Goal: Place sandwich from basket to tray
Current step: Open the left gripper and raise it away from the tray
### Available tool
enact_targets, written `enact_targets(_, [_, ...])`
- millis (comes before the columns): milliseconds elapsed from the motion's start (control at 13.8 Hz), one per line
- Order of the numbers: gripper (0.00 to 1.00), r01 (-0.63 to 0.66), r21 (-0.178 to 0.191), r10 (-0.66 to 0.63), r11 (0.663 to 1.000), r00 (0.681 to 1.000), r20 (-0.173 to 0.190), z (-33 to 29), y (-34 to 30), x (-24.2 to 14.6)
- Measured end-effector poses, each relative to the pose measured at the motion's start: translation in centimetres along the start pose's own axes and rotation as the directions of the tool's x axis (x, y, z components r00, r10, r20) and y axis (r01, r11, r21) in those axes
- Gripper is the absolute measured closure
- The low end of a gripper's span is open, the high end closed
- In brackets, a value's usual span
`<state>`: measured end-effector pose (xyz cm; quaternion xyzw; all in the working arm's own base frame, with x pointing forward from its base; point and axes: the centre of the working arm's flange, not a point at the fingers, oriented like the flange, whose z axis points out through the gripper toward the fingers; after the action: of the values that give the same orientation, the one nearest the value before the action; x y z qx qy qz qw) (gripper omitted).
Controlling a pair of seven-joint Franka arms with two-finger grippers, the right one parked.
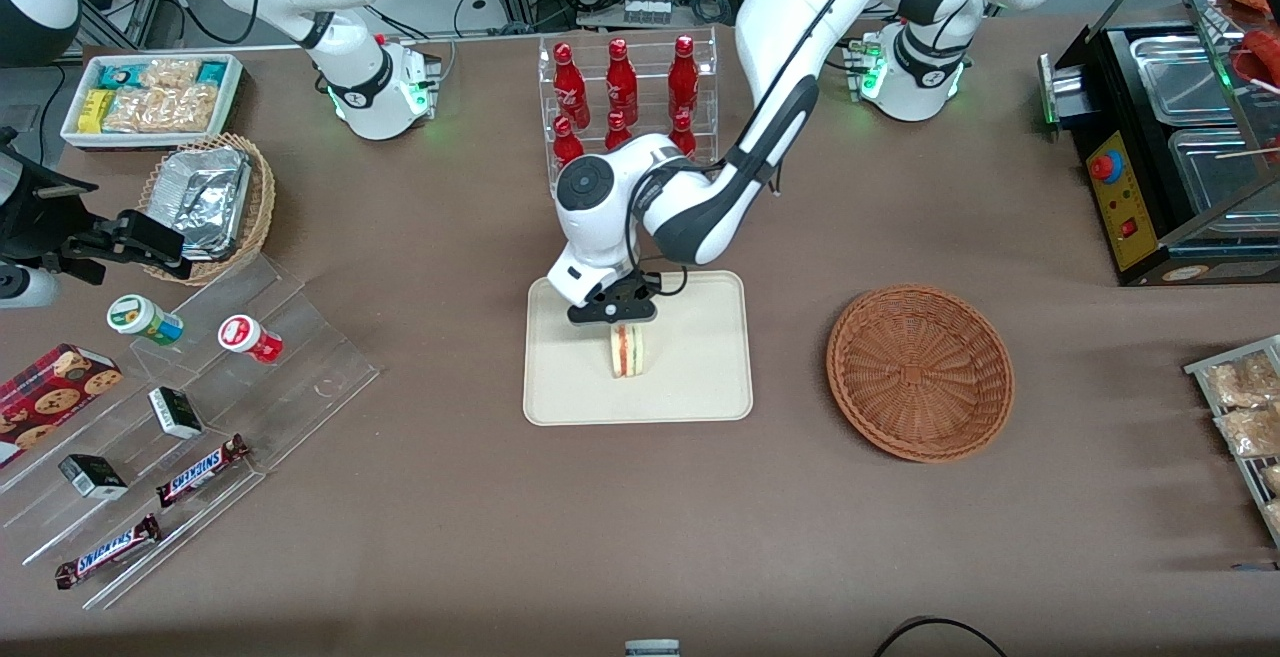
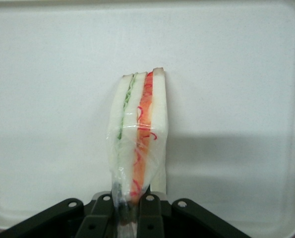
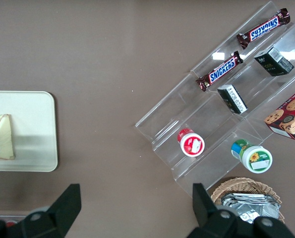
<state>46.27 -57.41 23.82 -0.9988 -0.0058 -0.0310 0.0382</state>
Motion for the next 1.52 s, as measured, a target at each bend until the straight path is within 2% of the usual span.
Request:
enact_targets(72, [0.85, -0.01, 0.004, 0.01, 1.0, 1.0, -0.011, 0.1, 0.3, 0.0])
enact_targets(145, [0.78, -0.016, 0.006, 0.016, 1.0, 1.0, -0.02, -0.2, 0.4, 0.0])
enact_targets(434, [0.39, 0.01, 0.017, -0.009, 1.0, 0.999, -0.035, -2.3, -0.3, 1.6])
enact_targets(578, [0.17, 0.059, 0.019, -0.058, 0.998, 0.998, -0.021, -6.7, -2.0, 3.2])
enact_targets(723, [0.0, 0.117, 0.03, -0.117, 0.993, 0.993, 0.01, -13.2, -5.1, 4.5])
enact_targets(867, [0.0, 0.184, 0.047, -0.186, 0.982, 0.982, 0.036, -19.8, -9.9, 5.9])
enact_targets(1012, [0.0, 0.267, 0.044, -0.27, 0.963, 0.961, 0.067, -25.7, -16.0, 7.5])
enact_targets(1157, [0.0, 0.322, 0.035, -0.323, 0.946, 0.944, 0.068, -29.9, -22.3, 8.8])
enact_targets(1373, [0.0, 0.274, 0.056, -0.278, 0.96, 0.956, 0.097, -32.5, -31.6, 9.4])
enact_targets(1518, [0.0, 0.23, 0.055, -0.235, 0.972, 0.965, 0.113, -33.2, -38.1, 10.0])
